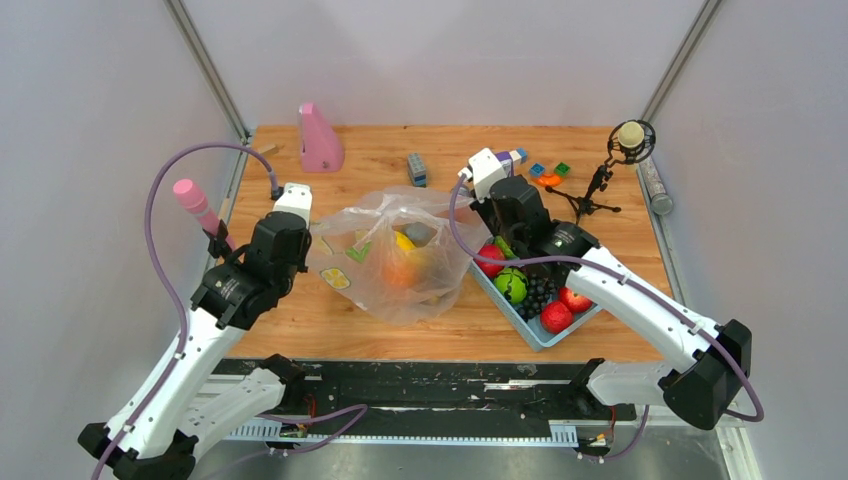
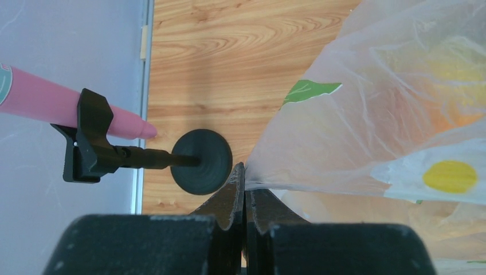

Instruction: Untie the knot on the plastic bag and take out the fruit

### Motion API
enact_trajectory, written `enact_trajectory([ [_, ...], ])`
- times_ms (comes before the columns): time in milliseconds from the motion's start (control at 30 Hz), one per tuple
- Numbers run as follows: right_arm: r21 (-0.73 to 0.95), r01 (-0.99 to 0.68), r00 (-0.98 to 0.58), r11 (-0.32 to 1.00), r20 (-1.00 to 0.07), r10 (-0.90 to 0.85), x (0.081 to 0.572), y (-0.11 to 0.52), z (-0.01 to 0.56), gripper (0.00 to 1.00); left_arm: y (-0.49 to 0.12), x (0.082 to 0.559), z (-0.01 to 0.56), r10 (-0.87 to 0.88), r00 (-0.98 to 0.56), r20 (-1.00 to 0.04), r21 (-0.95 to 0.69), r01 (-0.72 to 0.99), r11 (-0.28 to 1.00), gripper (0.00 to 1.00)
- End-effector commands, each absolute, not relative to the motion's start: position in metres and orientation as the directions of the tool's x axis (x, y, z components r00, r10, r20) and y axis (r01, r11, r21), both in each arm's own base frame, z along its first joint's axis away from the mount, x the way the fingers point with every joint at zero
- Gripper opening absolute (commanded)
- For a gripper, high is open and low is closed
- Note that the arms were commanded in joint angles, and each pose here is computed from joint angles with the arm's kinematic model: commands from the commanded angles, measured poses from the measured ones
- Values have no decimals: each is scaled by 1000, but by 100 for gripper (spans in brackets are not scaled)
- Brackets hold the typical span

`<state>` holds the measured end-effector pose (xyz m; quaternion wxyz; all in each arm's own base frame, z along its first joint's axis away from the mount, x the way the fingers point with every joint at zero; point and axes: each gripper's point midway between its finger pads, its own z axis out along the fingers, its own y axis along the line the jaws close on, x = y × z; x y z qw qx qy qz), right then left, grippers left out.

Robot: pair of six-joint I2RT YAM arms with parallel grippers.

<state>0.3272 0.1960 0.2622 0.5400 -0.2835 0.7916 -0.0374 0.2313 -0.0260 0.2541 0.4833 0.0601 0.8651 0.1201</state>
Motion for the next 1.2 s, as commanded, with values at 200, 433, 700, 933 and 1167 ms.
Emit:
enact_trajectory([
  [200, -406, -352, -243, 843, -830, -502, 332, 174, 277, 12, -7, 231, 284, 238, -478, -846, 317, -90, 944, 0],
  [433, -327, -328, -283, 886, -861, -422, 338, 148, 274, 12, -7, 229, 282, 229, -485, -844, 308, -89, 947, 0],
  [700, -138, -479, -284, 867, -910, -302, 323, 186, 289, 31, -38, 233, 283, 194, -439, -877, 194, 46, 980, 0],
  [933, 54, -649, -278, 759, -945, -170, 292, 231, 324, 62, -79, 241, 282, 129, -424, -896, 53, 186, 981, 0],
  [1167, 146, -686, -247, 713, -968, -40, 271, 241, 378, 80, -90, 241, 273, 108, -433, -895, 11, 222, 975, 0],
])
